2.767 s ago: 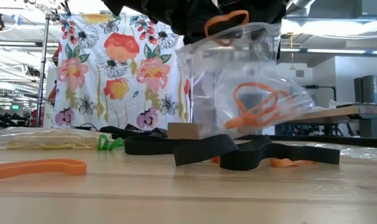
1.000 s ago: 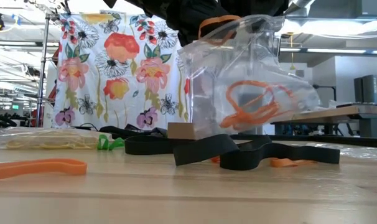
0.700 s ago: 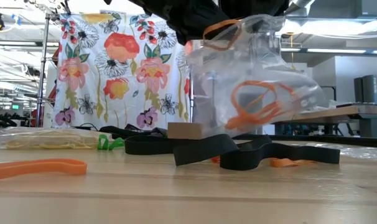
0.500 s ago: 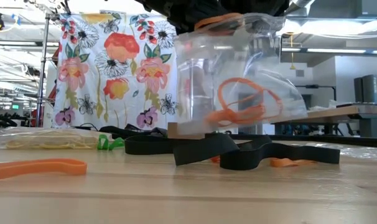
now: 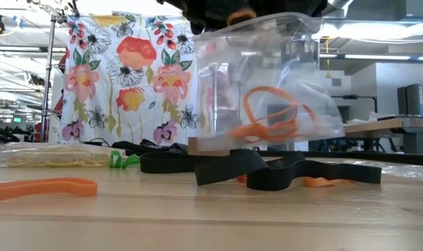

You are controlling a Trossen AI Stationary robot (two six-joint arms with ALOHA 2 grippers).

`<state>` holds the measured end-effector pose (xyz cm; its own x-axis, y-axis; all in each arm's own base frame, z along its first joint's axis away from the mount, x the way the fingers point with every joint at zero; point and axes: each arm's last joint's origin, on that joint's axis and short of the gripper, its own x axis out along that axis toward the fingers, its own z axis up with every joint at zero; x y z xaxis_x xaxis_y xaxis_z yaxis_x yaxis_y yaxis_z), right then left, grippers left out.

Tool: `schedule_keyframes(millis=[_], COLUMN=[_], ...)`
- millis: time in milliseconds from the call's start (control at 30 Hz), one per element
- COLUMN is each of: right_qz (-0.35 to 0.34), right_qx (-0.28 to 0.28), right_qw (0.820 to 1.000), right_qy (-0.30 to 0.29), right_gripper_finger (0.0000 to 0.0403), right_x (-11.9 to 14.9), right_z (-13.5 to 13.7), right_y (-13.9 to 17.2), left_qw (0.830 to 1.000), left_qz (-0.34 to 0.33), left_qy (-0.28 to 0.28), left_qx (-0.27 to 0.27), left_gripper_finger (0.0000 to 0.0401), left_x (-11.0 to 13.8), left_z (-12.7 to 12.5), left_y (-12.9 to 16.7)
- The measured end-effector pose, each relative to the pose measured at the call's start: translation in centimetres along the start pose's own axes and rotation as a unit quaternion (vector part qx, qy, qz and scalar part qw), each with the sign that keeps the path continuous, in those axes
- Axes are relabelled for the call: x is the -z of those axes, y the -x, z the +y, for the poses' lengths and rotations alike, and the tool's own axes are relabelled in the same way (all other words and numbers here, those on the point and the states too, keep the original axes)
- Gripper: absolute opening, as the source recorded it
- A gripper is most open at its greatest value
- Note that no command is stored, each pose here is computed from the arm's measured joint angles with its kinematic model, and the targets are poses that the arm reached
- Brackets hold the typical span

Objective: Sort rubber bands
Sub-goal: Put the orange rubber band into the transparent zip bag

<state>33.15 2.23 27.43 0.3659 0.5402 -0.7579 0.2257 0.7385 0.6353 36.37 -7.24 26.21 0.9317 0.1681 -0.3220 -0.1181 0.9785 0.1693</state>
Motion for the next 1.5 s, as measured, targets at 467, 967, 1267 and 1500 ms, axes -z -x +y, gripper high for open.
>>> schedule_keyframes(millis=[467, 967, 1267, 1500], right_qz=[0.001, 0.049, 0.05, 0.05], right_qx=[0.0, 0.067, 0.067, 0.067], right_qw=[1.0, 0.995, 0.996, 0.996], right_qy=[-0.002, -0.049, -0.042, -0.041], right_gripper_finger=[0.0005, 0.0005, 0.0005, 0.0005], right_x=[0.0, 1.2, 1.2, 1.3], right_z=[0.0, -1.3, -1.3, -1.3], right_y=[0.0, 0.5, 0.5, 0.5], left_qw=[1.0, 0.973, 0.937, 0.944], left_qz=[0.002, 0.228, 0.235, 0.186], left_qy=[-0.018, 0.017, 0.141, 0.14], left_qx=[0.004, 0.032, 0.217, 0.232], left_gripper_finger=[0.0117, 0.0117, 0.0117, 0.0117], left_x=[-0.5, 6.1, 11.3, 11.6], left_z=[-0.9, -0.8, -6.3, -8.7], left_y=[1.4, 6.1, 8.9, 10.0])
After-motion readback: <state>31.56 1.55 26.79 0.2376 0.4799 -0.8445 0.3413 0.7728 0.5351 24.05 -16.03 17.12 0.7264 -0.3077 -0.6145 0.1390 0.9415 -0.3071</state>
